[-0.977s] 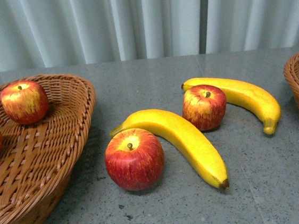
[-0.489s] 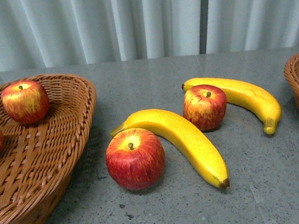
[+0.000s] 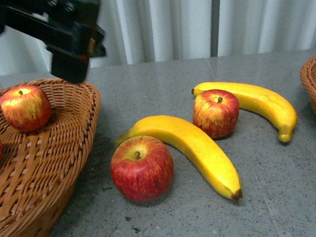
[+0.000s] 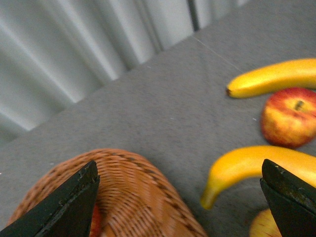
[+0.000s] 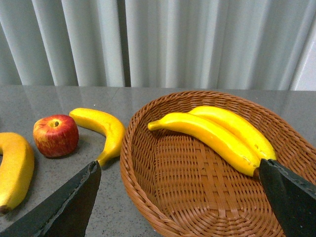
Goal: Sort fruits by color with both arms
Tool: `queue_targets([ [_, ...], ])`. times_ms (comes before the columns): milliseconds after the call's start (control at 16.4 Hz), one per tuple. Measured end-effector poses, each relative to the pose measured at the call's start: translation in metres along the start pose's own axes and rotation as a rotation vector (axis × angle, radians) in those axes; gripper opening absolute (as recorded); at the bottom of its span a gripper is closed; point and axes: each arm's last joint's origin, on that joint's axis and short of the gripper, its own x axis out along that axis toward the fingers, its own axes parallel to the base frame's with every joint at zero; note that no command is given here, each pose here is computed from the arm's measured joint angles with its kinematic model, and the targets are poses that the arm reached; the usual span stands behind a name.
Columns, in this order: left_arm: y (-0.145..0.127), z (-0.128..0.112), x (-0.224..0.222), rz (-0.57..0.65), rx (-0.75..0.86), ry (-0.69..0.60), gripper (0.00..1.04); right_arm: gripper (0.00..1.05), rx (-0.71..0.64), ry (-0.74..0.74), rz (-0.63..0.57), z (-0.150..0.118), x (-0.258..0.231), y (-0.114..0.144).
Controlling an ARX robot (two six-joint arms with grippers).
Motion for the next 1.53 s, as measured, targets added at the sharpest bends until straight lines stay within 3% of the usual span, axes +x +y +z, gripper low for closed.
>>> queue_targets([
  [366, -0.046, -0.014, 0.038, -0.296, 0.038, 0.145, 0.98, 0.98, 0.000, 0.000, 0.000, 0.000, 0.000, 0.000],
  [550, -0.053, -0.016, 0.041, -0.358, -0.016, 0.172, 0.98, 0.98, 0.000, 0.000, 0.000, 0.000, 0.000, 0.000],
  [733, -0.055, -0.023, 0.045, -0.362, -0.052, 0.209, 0.98, 0.98, 0.000, 0.000, 0.000, 0.000, 0.000, 0.000],
  [1038, -0.070, -0.036, 0.052, -0.417, -0.001, 0.279, 0.98, 0.98, 0.000, 0.000, 0.000, 0.000, 0.000, 0.000],
  [1527, -0.073, -0.047, 0.050, -0.402, 0.058, 0.331, 0.98, 0.98, 0.000, 0.000, 0.000, 0.000, 0.000, 0.000],
])
